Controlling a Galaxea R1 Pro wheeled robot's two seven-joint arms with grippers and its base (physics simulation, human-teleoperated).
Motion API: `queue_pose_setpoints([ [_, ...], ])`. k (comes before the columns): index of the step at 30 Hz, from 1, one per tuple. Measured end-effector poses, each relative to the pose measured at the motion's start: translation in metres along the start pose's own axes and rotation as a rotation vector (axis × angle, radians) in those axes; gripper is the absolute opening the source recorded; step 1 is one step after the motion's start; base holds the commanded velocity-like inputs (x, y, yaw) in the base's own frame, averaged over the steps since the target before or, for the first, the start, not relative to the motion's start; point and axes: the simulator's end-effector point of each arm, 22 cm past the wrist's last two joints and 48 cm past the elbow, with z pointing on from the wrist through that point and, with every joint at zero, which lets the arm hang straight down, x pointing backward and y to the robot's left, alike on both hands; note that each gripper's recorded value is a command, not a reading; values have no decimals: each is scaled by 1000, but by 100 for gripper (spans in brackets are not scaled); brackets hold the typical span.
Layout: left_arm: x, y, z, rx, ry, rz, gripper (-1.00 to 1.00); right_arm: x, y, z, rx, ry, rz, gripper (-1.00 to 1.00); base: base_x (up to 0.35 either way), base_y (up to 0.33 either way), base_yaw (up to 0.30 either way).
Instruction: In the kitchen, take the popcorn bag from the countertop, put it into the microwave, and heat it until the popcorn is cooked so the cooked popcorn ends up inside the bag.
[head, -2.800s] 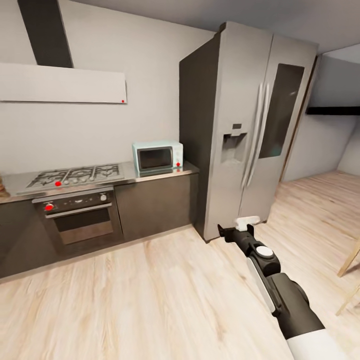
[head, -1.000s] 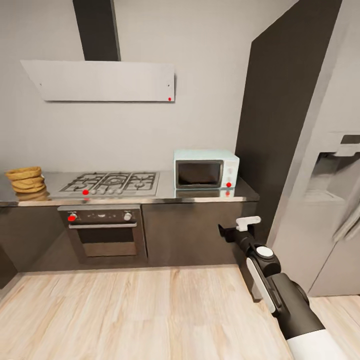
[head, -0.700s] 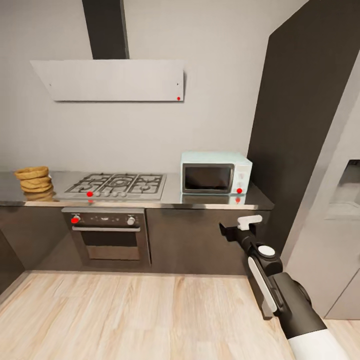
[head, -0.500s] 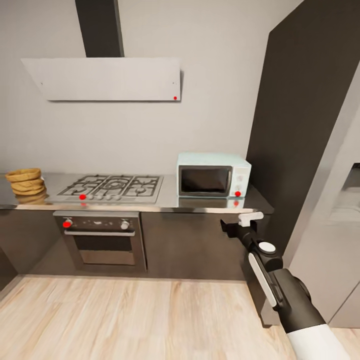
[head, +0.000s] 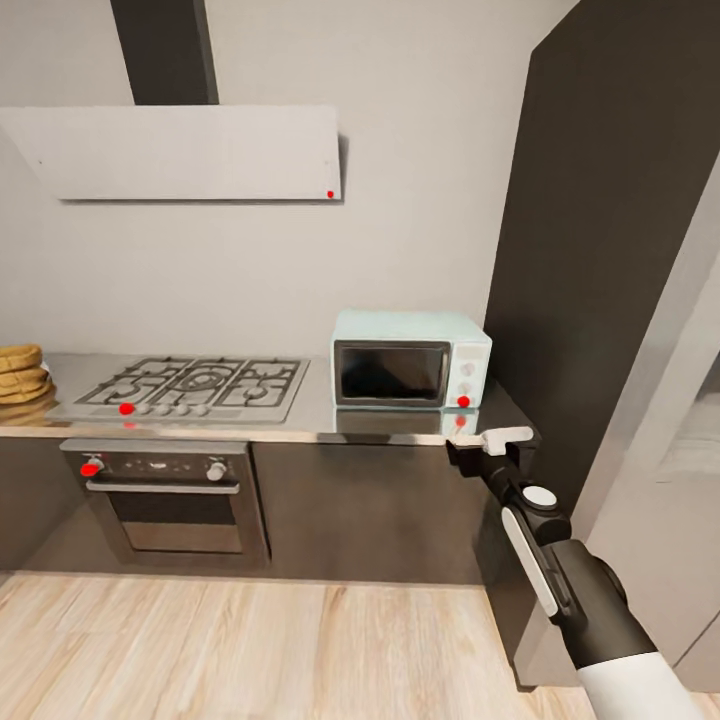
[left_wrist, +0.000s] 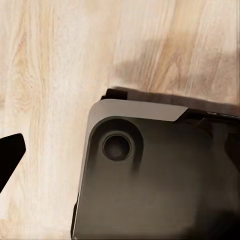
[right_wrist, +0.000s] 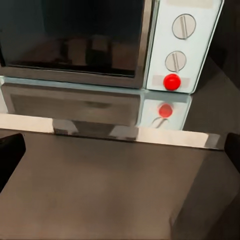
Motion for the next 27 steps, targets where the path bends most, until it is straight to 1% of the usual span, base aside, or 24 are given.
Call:
queue_pose_setpoints([
  [4,4,-7,0,11,7,9,100,1,-2,3,5,6,6,100,21,-6,0],
  [6,4,-9,-1,13,8,10,100,2,-3,10,9,18,8,100,5,-1,0],
  [7,5,-9,-1,14,8,11,100,-5,-4,16,12,14,8,100,2,-1,0],
  [8,5,-10,-1,15,8,13,100,-17,-8,29,19,11,6,100,0,0,0],
  [10,5,-11,-1,17,7,14,100,-18,-18,57,37,17,10,100,0,0,0],
  [12,5,-11,-1,18,6,14,100,-21,-24,74,48,-12,14,100,126,0,0],
  [13,6,-11,-1,18,6,15,100,-23,-23,77,48,-17,14,100,255,0,0],
  [17,7,-12,-1,18,9,13,100,-27,-19,83,43,-29,13,100,314,0,0],
  [21,10,-17,-2,24,13,8,100,-28,-16,83,36,-32,11,100,341,0,0],
  [27,20,-16,-3,23,27,6,100,-27,-14,82,31,-34,15,100,343,0,0],
])
